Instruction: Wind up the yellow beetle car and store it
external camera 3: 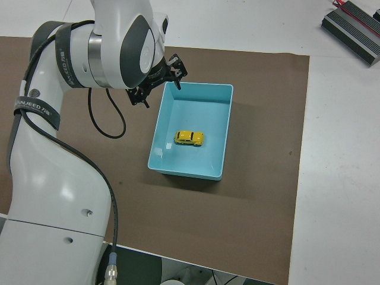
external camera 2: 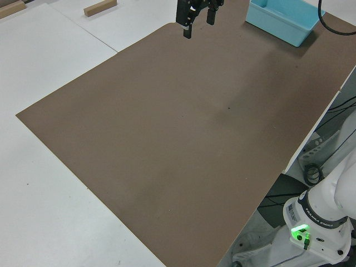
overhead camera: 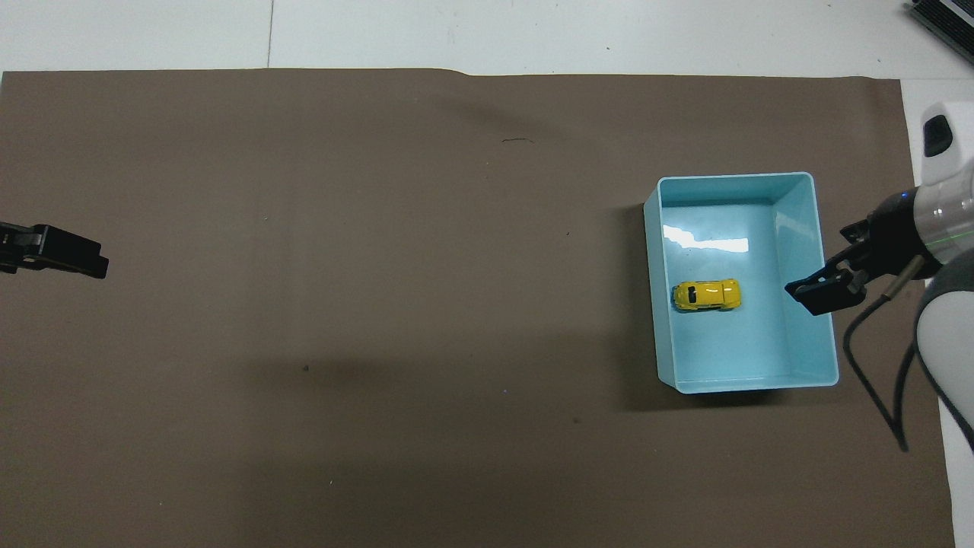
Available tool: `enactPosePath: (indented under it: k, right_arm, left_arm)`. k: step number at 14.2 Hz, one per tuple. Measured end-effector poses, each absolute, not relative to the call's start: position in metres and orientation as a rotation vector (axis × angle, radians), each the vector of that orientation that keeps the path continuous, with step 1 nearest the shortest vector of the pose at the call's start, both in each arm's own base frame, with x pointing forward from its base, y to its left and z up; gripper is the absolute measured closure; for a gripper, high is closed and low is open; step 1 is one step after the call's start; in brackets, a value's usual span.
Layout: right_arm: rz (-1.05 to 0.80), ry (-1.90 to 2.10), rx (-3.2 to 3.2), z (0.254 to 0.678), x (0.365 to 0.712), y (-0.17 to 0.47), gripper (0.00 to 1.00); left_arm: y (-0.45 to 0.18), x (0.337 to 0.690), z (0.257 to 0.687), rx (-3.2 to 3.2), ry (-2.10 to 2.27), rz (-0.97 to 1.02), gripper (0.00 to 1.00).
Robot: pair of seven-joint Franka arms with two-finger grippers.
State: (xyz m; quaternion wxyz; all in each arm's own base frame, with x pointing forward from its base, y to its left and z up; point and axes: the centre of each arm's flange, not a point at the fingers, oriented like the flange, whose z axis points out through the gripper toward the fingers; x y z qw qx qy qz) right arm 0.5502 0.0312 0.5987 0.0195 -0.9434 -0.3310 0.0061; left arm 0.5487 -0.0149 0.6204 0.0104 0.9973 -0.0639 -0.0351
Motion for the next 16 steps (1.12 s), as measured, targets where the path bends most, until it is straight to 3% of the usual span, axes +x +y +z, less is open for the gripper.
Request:
enactPosePath:
  k: [7,16]
  right_arm:
    - [-0.077,-0.417,-3.070,0.644,0.551,0.015,0.00]
    - [-0.111,-0.129,-3.085,0.674,0.545,0.012,0.00]
  left_arm:
    - [-0.015,0.549,0.620,3.113,-0.199,-0.110,0.00]
    - [-0.015,0.549,0.620,3.113,-0.199,-0.110,0.00]
